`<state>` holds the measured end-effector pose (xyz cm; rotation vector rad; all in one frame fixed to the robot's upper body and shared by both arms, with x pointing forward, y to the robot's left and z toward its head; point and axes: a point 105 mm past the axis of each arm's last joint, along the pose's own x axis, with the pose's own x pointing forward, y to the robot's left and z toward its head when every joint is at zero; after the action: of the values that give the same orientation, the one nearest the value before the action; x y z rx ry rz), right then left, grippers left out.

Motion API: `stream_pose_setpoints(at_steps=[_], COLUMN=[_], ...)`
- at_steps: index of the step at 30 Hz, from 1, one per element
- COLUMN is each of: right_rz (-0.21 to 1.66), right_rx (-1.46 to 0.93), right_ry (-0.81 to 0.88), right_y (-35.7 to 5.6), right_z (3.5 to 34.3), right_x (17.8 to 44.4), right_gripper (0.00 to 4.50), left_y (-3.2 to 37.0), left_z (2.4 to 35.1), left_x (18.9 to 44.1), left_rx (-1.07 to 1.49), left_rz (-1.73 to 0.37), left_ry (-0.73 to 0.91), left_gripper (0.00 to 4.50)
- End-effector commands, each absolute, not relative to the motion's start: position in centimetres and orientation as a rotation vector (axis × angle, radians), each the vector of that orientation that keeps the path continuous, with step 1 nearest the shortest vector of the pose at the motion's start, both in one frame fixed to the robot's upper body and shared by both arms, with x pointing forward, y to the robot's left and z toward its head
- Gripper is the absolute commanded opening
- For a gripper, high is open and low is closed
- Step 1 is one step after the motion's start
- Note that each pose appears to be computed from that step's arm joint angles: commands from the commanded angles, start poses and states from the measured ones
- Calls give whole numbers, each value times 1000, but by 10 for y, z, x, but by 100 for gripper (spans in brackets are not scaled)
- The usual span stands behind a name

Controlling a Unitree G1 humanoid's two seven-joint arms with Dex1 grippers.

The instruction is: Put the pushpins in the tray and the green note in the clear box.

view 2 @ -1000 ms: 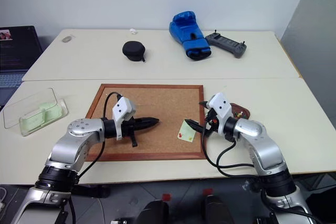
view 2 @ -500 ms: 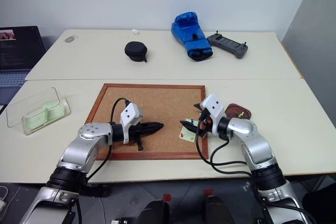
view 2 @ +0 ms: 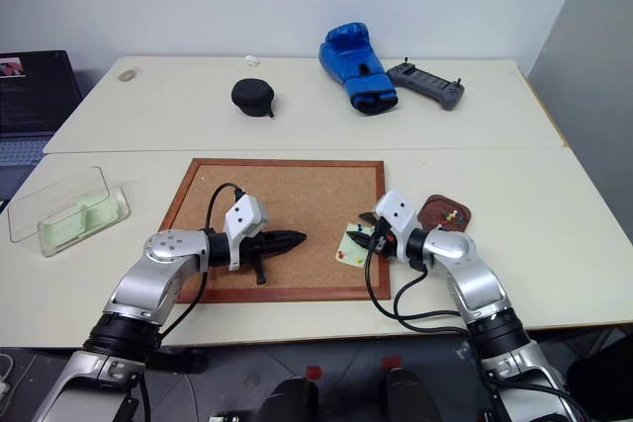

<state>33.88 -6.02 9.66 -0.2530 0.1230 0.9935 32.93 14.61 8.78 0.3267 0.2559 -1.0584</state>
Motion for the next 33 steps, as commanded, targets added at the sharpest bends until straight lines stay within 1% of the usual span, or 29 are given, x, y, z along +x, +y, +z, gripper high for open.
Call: stream_pose_setpoints(at_steps=[1, 4, 7, 11, 21, 33], right_rz=[986, 975, 970, 971, 990, 1006], right_rx=[-277, -279, -281, -277, -259, -277], right_ry=[82, 86, 85, 77, 2, -20], right_y=[-60, -61, -61, -60, -59, -65], right_z=[106, 104, 104, 106, 124, 129], right_x=[344, 348, 350, 351, 348, 346], right_gripper=[139, 76, 4, 1, 1, 1], left_y=[148, 148, 147, 146, 147, 150], left_z=[75, 76, 76, 76, 78, 78], left_x=[323, 324, 324, 324, 328, 334], left_rx=[341, 341, 342, 343, 338, 359], left_rz=[-1075, -1074, -1073, -1073, -1052, -1037], left_ry=[324, 322, 321, 319, 319, 328], left_gripper=[0, 0, 0, 0, 0, 0])
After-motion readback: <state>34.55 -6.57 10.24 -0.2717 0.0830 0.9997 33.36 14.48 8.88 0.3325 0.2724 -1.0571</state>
